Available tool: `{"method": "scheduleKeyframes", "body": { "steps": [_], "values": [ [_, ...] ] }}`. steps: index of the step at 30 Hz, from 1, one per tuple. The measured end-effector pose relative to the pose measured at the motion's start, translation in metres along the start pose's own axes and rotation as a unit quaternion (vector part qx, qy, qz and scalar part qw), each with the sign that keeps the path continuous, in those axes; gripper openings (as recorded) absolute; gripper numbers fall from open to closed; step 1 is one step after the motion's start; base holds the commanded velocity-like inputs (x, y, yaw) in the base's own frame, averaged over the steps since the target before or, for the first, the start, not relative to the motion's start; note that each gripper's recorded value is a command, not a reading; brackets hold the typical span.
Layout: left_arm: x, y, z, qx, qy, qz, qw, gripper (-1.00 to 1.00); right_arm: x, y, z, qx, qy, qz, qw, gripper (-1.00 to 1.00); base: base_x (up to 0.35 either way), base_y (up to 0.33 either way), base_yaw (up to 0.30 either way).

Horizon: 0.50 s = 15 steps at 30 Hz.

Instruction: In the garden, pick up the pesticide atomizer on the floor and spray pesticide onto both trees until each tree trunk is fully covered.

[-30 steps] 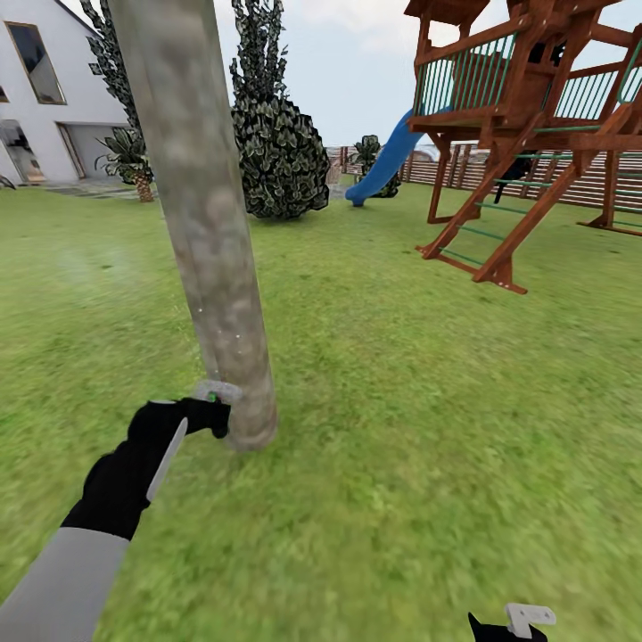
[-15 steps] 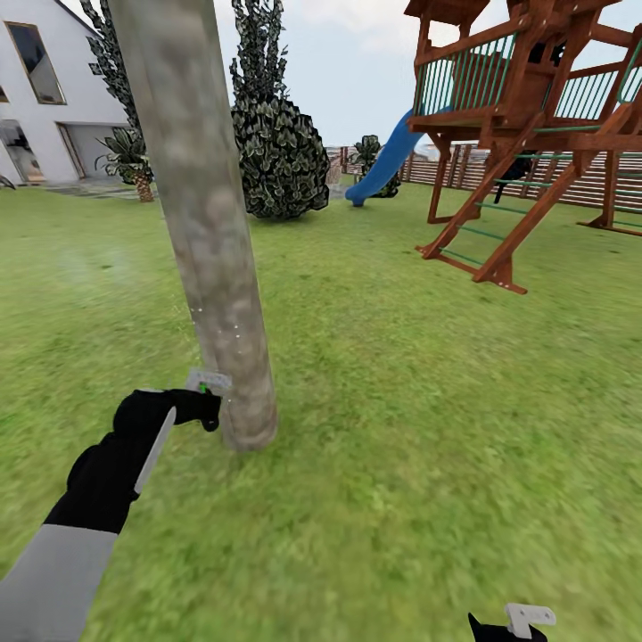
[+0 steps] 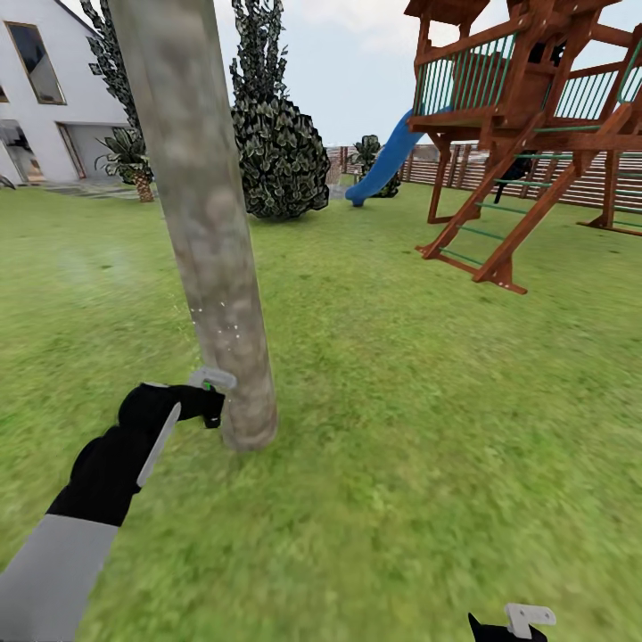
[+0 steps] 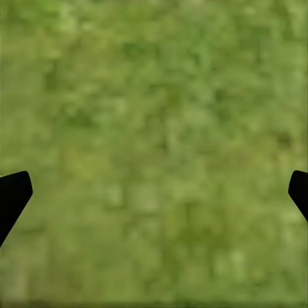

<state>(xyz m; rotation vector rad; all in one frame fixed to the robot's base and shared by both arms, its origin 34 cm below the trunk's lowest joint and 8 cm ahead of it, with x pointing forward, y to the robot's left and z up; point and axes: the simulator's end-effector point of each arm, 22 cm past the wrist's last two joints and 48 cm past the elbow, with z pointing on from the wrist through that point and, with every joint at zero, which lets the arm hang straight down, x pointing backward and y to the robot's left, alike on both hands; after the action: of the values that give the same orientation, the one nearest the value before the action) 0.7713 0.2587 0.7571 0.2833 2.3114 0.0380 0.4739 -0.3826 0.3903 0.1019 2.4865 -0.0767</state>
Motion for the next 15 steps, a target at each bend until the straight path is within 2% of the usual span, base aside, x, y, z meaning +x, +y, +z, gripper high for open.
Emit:
{"method": "scheduleKeyframes", "body": {
  "steps": [2, 6, 9, 11, 12, 15],
  "values": [
    [-0.005, -0.018, 0.000, 0.021, -0.003, 0.007, 0.9997, -1.00, 0.000, 0.000, 0.000, 0.000, 0.000, 0.000, 1.0000, 1.00, 0.000, 0.000, 0.000],
    [0.003, -0.011, 0.002, 0.017, 0.003, 0.009, 0.9998, -1.00, 0.000, 0.000, 0.000, 0.000, 0.000, 0.000, 1.0000, 1.00, 0.000, 0.000, 0.000],
    [0.026, 0.009, 0.011, 0.001, 0.029, 0.009, 0.9995, -1.00, 0.000, 0.000, 0.000, 0.000, 0.000, 0.000, 1.0000, 1.00, 0.000, 0.000, 0.000],
    [0.047, 0.043, 0.016, -0.024, 0.054, 0.005, 0.9982, -1.00, 0.000, 0.000, 0.000, 0.000, 0.000, 0.000, 1.0000, 1.00, 0.000, 0.000, 0.000],
    [0.050, 0.049, 0.016, -0.026, 0.057, -0.004, 0.9980, -1.00, 0.000, 0.000, 0.000, 0.000, 0.000, 0.000, 1.0000, 1.00, 0.000, 0.000, 0.000],
    [0.051, 0.050, 0.016, -0.023, 0.057, -0.012, 0.9980, -1.00, 0.000, 0.000, 0.000, 0.000, 0.000, 0.000, 1.0000, 1.00, 0.139, 0.034, 0.000]
  ]
}}
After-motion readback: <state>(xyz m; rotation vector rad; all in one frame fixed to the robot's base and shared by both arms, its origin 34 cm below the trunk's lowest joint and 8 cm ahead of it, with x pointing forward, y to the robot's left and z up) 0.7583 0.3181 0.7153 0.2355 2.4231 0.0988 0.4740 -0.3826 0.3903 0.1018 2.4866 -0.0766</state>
